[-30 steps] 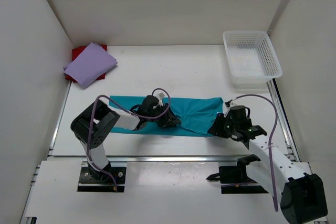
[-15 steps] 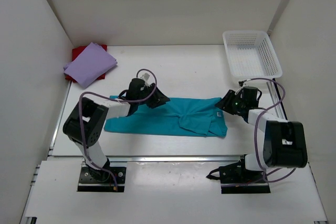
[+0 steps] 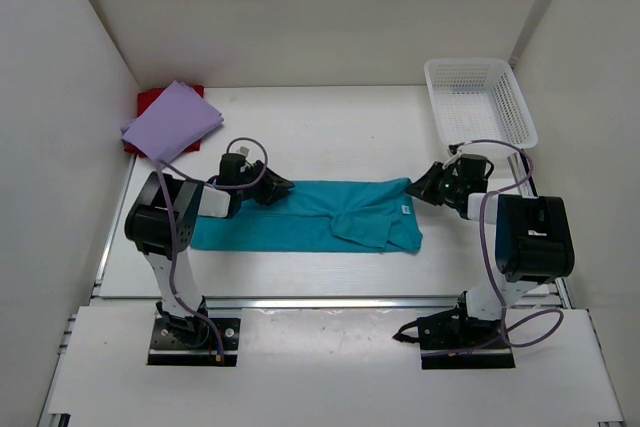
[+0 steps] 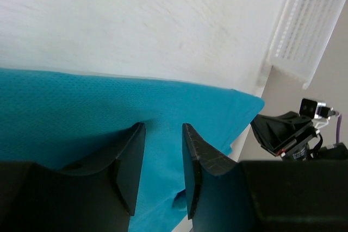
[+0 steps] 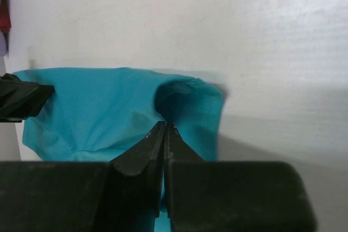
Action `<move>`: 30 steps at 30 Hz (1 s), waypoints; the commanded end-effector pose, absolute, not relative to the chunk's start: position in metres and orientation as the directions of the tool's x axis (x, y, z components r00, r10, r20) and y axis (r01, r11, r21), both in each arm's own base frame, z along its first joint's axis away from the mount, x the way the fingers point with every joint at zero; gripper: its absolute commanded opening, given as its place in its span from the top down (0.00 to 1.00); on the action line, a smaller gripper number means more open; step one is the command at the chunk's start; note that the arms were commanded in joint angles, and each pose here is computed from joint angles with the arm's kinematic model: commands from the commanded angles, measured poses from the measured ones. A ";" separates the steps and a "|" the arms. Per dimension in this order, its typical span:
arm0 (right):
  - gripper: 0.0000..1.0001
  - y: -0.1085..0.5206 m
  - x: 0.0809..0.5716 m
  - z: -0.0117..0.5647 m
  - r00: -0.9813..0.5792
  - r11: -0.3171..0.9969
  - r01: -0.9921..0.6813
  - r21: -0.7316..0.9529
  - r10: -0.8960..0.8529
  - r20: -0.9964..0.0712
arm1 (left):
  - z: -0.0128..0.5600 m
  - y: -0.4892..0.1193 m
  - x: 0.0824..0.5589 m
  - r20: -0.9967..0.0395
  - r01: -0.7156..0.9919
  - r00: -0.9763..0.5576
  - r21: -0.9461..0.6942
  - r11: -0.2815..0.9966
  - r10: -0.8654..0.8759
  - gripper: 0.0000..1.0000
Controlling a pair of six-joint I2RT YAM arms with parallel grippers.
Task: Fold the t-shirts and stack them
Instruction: Fold the other side of the tshirt into a rectangle, then rotate the tshirt 90 degrees
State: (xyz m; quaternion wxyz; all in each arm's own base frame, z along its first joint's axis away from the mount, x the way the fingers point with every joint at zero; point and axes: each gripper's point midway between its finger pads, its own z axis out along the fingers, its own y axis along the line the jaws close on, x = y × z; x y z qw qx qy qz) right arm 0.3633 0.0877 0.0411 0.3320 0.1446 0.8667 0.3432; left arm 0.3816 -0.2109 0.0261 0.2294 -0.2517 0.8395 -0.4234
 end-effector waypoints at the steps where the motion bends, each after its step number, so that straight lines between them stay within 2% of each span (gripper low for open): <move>1: 1.00 0.081 0.394 0.070 -0.670 0.716 -0.058 0.695 0.488 -0.559 | 0.019 -0.177 0.389 -0.188 -0.286 -0.696 -0.813 0.507 -0.693 0.56; 7: 0.98 0.084 0.405 0.066 -0.695 0.686 -0.068 0.724 0.488 -0.527 | 0.028 -0.148 0.401 -0.166 -0.317 -0.613 -0.844 0.433 -0.772 0.56; 8: 0.95 0.091 0.407 0.069 -0.703 0.683 -0.101 0.724 0.466 -0.538 | 0.028 -0.152 0.402 -0.165 -0.308 -0.622 -0.847 0.433 -0.766 0.56; 10: 0.80 0.113 0.405 0.071 -0.732 0.658 -0.188 0.729 0.401 -0.551 | 0.031 -0.158 0.401 -0.165 -0.296 -0.630 -0.852 0.431 -0.759 0.56; 13: 0.73 0.136 0.402 0.068 -0.767 0.613 -0.251 0.749 0.347 -0.540 | 0.030 -0.162 0.399 -0.160 -0.290 -0.637 -0.857 0.426 -0.754 0.57; 22: 0.71 0.154 0.415 0.049 -0.779 0.661 -0.269 0.701 0.279 -0.562 | 0.033 -0.169 0.394 -0.169 -0.272 -0.651 -0.858 0.436 -0.740 0.59; 30: 0.62 0.153 0.438 0.047 -0.760 0.667 -0.271 0.694 0.294 -0.580 | 0.031 -0.170 0.394 -0.169 -0.276 -0.648 -0.857 0.436 -0.743 0.61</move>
